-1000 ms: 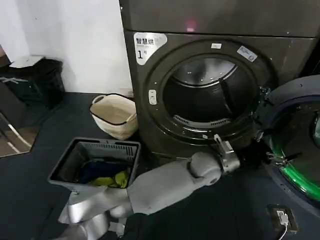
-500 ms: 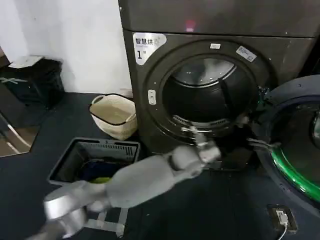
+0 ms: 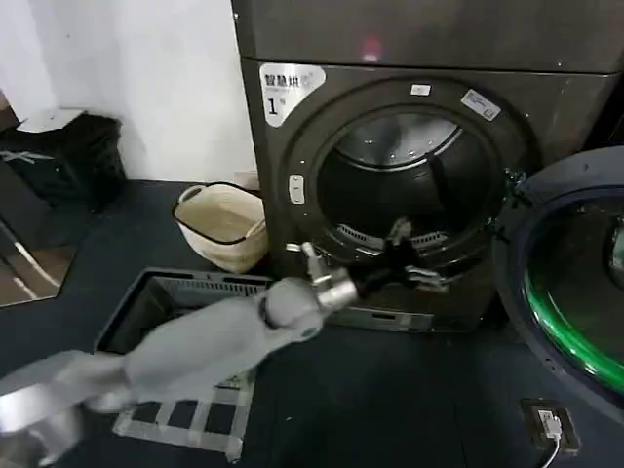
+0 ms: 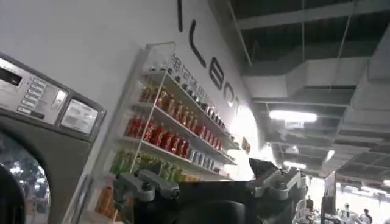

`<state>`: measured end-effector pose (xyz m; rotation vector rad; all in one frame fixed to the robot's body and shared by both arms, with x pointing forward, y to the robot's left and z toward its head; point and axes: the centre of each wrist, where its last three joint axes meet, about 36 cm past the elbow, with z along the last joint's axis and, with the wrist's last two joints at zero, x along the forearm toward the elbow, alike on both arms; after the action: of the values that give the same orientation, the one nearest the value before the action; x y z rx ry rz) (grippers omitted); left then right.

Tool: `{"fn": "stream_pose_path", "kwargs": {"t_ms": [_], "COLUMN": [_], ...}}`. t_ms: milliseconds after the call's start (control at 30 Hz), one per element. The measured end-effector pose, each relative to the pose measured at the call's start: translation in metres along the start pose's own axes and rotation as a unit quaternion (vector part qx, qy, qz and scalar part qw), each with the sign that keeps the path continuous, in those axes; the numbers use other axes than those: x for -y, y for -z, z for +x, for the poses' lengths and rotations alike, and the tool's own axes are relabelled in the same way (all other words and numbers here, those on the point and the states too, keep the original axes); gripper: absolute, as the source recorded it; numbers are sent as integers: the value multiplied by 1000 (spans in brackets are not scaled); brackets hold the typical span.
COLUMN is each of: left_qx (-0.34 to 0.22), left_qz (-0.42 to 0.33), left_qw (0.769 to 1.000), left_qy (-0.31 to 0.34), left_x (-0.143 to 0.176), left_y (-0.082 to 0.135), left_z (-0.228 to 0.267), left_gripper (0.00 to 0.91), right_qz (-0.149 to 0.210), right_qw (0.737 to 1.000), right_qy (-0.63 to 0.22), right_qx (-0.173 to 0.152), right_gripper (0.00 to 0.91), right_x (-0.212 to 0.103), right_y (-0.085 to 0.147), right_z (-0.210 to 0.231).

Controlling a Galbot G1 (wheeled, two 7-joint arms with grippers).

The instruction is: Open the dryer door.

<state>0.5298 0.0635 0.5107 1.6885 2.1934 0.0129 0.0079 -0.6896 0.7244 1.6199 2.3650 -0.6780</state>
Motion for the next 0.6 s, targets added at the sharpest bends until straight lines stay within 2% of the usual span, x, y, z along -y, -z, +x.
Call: {"fn": "stream_pose_path", "kwargs": {"t_ms": [167, 267, 433, 600], "left_qx": [-95, -165, -278, -365], "left_qz": [-35, -69, -106, -118], "left_qw": [995, 984, 955, 923], "left_qy": [-10, -24, -12, -1], "left_x": [-18, -28, -44, -59], "left_y": [13, 22, 36, 50], "left_z": [53, 84, 131, 167], "left_gripper": [907, 907, 907, 907], "right_qz": [6, 6, 6, 8], "right_qw": [1000, 1000, 1000, 1000], "right_qy": [-3, -4, -2, -1], "right_qx": [2, 5, 6, 6], "right_gripper": [907, 907, 907, 907], "right_x": [1, 2, 2, 0], "right_y": [3, 6, 8, 6], "right_z": [-3, -4, -4, -6]}}
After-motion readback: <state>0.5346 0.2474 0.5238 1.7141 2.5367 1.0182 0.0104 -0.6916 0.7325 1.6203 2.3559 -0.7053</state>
